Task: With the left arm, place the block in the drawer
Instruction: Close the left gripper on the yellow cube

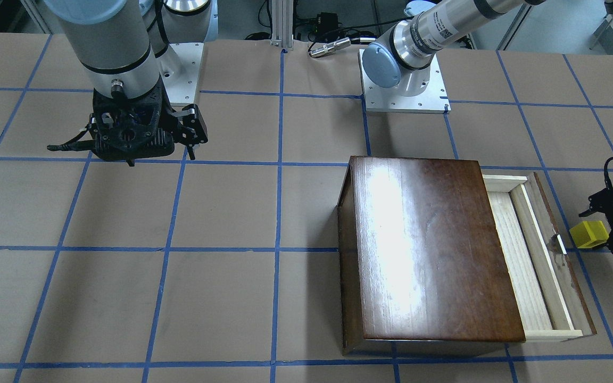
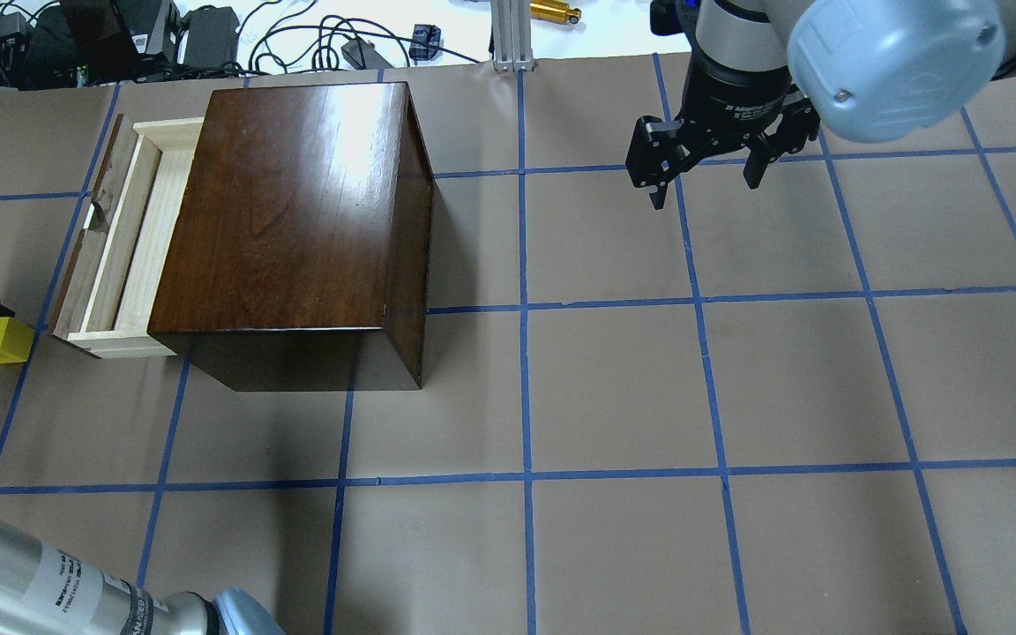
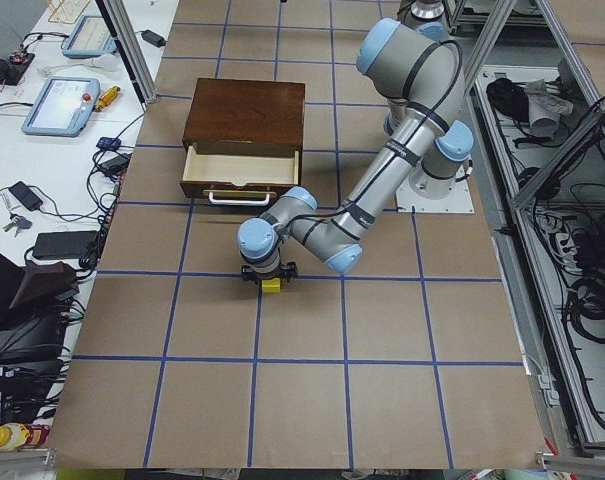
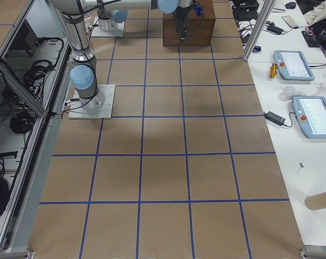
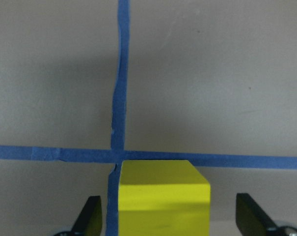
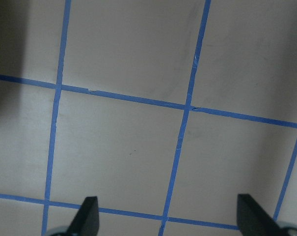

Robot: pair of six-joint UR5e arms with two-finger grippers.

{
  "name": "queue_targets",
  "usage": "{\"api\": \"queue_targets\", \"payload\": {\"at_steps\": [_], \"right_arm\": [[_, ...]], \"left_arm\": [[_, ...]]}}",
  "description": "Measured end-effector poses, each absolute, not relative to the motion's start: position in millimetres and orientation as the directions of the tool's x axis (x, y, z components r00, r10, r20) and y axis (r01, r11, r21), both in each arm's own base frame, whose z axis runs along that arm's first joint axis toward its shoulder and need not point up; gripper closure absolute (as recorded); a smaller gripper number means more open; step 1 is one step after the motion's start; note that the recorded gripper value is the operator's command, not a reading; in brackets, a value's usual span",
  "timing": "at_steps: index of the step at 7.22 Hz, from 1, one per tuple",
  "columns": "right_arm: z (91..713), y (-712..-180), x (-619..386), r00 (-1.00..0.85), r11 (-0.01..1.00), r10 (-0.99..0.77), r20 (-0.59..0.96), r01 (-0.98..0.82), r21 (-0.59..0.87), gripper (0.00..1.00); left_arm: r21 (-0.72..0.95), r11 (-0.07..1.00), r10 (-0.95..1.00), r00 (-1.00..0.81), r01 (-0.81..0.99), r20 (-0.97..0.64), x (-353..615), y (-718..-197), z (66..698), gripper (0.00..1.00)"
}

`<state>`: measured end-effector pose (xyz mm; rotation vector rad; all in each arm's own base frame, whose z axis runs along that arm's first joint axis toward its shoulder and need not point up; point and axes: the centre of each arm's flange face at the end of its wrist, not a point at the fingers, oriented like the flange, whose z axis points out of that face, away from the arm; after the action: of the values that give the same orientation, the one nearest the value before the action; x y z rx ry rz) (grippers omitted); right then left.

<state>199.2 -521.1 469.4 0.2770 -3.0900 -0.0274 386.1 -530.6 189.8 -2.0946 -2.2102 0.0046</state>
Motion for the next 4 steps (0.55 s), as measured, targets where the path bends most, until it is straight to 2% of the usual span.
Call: {"api": "queue_targets", "payload": {"at_steps": [1,2,4], "right_arm": [[469.4,-521.1,199.3,-0.983,0.984,-0.178,0.037,-0.178,0.021,0.0],[469.4,-521.1,199.2,-0.983,0.984,-0.178,0.037,-0.178,0.021,0.0],[469.4,-521.1,199.3,-0.983,0.984,-0.179,0.037,-0.178,0.021,0.0]], "left_arm": [[-0.069,0.036,0.998,-0.032,0.997,0.063,386.2,-531.1,190.0,0.93],[-0.068,0.027,0.998,-0.023,0.997,0.06,386.4,-531.4,190.4,0.98],[-0.066,0.022,0.998,-0.019,0.998,0.056,386.6,-531.7,190.8,0.99]]}}
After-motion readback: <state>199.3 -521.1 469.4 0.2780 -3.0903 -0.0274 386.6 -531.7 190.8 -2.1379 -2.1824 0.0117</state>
